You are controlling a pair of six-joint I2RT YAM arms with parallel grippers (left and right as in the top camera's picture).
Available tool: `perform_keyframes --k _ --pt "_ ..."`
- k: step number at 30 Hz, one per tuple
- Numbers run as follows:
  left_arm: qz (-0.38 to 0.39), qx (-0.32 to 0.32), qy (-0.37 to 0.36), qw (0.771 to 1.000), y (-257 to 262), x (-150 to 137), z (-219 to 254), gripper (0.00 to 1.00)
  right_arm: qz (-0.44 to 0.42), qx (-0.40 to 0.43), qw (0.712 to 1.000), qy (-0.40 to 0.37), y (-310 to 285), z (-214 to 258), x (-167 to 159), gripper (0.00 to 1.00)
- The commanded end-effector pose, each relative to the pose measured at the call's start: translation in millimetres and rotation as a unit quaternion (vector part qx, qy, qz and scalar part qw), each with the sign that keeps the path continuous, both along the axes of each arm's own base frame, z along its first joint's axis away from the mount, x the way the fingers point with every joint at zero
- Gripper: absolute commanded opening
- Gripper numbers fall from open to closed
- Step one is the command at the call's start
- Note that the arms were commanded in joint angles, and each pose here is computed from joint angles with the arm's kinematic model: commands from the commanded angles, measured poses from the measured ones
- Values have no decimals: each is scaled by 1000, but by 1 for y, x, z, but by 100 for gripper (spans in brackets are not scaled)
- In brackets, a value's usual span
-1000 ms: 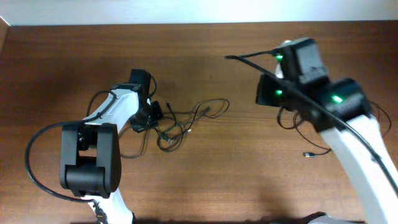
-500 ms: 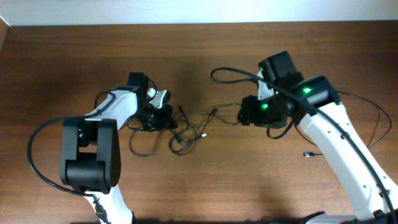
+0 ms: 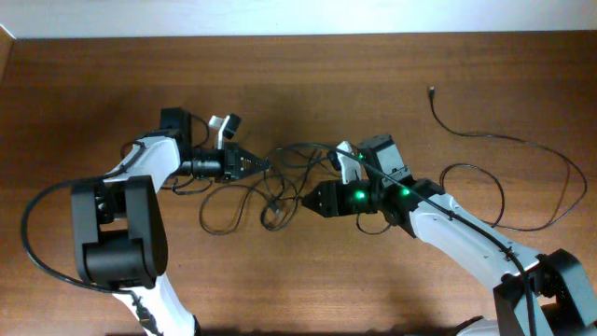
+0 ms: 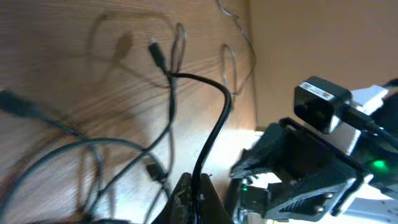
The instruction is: Untangle cables
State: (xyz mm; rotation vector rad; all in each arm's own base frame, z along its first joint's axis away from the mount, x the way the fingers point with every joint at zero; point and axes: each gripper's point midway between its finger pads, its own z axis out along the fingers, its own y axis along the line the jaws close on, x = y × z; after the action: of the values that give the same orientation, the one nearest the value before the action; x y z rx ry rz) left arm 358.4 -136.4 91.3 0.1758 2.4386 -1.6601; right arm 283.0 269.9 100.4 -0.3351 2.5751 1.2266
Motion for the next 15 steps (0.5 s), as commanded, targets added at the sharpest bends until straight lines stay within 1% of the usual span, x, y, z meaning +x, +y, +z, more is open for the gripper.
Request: perform_keyframes --k 1,3,5,6,8,11,14,15 --pt "-24 -71 -2 997 -19 -10 19 0 29 9 999 -26 13 4 -6 56" --pt "-41 -100 4 994 -33 -16 29 0 21 -16 998 -49 18 0 -4 60" --pt "-36 -103 48 993 -38 -19 29 0 6 -53 996 -74 21 -8 -1 65" --pt "-34 -103 56 993 -38 -19 29 0 3 -67 994 -90 26 -9 -2 69" --pt "-32 -106 66 992 -38 -19 30 0 -3 -79 990 -118 33 -8 0 72" --pt "-32 -109 69 991 -38 -20 31 0 -9 -91 984 -152 46 -7 0 70" --pt "-32 -109 69 991 -38 -20 31 0 0 -97 984 -150 56 -25 -1 69" --pt "-31 -109 69 991 -38 -20 31 0 2 -104 984 -141 57 -38 -1 62"
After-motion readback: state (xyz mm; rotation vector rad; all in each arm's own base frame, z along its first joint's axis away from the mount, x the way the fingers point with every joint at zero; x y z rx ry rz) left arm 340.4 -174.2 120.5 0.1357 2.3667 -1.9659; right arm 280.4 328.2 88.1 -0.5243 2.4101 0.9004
